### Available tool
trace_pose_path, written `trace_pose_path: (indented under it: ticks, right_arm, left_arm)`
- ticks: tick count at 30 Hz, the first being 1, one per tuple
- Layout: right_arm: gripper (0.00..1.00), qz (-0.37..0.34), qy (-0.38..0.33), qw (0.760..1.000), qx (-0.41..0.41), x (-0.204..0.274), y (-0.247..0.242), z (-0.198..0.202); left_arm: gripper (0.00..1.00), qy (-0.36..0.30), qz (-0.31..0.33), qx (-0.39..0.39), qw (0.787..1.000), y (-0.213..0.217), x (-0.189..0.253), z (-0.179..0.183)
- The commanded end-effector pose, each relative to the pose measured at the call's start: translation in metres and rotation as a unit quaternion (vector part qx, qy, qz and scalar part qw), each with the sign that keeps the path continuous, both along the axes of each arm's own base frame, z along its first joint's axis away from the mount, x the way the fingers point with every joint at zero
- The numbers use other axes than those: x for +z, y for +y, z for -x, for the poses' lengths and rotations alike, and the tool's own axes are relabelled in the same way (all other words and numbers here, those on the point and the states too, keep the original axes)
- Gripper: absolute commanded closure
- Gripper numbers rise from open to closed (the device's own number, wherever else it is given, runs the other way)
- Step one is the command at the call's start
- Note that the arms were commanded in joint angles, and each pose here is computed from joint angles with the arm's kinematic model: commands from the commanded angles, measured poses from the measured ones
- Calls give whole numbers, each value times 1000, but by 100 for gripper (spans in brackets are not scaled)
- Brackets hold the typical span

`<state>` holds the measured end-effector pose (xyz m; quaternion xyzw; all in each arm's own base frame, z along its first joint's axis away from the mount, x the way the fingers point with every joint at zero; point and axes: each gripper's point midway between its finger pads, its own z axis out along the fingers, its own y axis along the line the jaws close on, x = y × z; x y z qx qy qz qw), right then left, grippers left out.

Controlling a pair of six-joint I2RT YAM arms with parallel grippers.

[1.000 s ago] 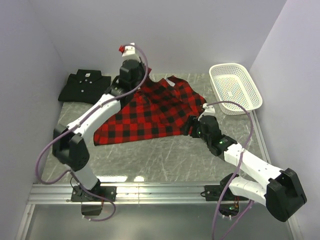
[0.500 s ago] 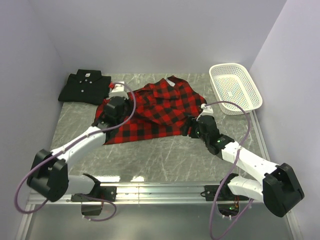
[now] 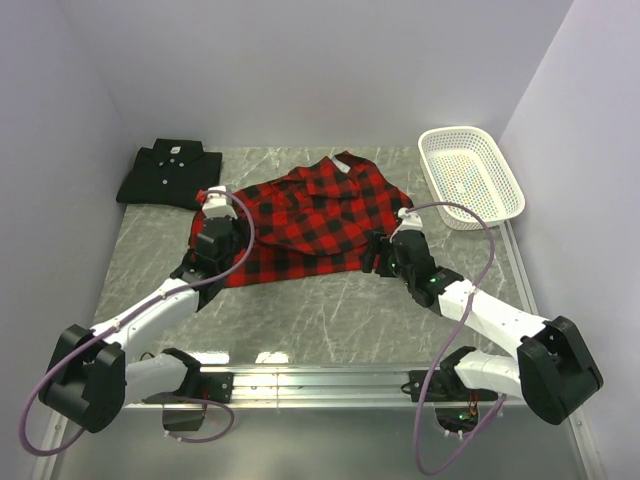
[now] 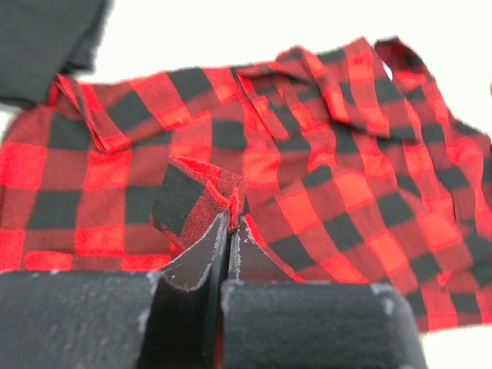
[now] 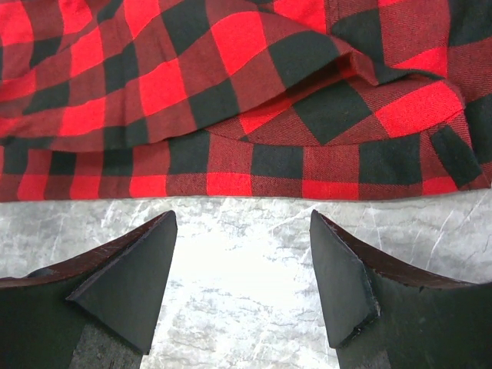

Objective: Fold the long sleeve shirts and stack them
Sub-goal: Fold the shirt

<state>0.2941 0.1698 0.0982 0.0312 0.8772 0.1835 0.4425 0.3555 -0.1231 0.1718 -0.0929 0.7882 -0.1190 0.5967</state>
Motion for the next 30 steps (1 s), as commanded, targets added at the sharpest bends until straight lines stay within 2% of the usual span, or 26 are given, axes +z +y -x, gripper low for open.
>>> trace_pose_path:
  ticks: [1, 7, 12, 15, 17, 18, 20, 21, 22, 23, 24, 27, 28, 30]
  right_arm:
    - [23, -14, -18, 1000, -5, 11, 3, -9]
    - [23, -16, -20, 1000, -7, 14, 2, -8]
    - [23, -17, -22, 1000, -5, 15, 2, -8]
    - [23, -18, -21, 1000, -1, 15, 4, -8]
    - [23, -18, -20, 1000, 0, 15, 4, -7]
    - [23, -19, -21, 1000, 1, 16, 4, -7]
    - [23, -19, -19, 1000, 1, 16, 5, -7]
    - [23, -22, -20, 1000, 2, 17, 5, -7]
    - [23, -23, -21, 1000, 2, 18, 5, -7]
    - [24, -22, -18, 1000, 2, 18, 5, -6]
    - [24, -24, -19, 1000, 6, 19, 7, -5]
    - [24, -26, -18, 999, 6, 21, 7, -5]
    - [24, -26, -19, 999, 9, 22, 8, -5]
    - [24, -27, -18, 999, 8, 22, 9, -5]
  left_arm:
    - [100, -70, 14, 16, 997, 10, 44, -18]
    - [99, -74, 4, 0, 997, 18, 58, -35]
    - [93, -27, 18, 13, 999, 23, 34, -24]
    - [84, -3, 46, 80, 996, 44, 16, -10]
    - [72, 10, 84, 145, 986, 62, 6, 3]
    - [69, 44, 88, 173, 980, 70, -12, 16]
    - [55, 56, 139, 231, 961, 84, -23, 33]
    - [49, 59, 138, 268, 952, 97, -30, 43]
    - [36, 82, 133, 296, 943, 107, -41, 59]
    - [30, 88, 159, 327, 927, 112, -48, 68]
    - [22, 100, 151, 349, 919, 122, -53, 82]
    - [19, 107, 166, 361, 912, 125, -53, 91]
    - [17, 106, 177, 344, 916, 119, -48, 90]
    - [16, 100, 159, 302, 935, 111, -39, 81]
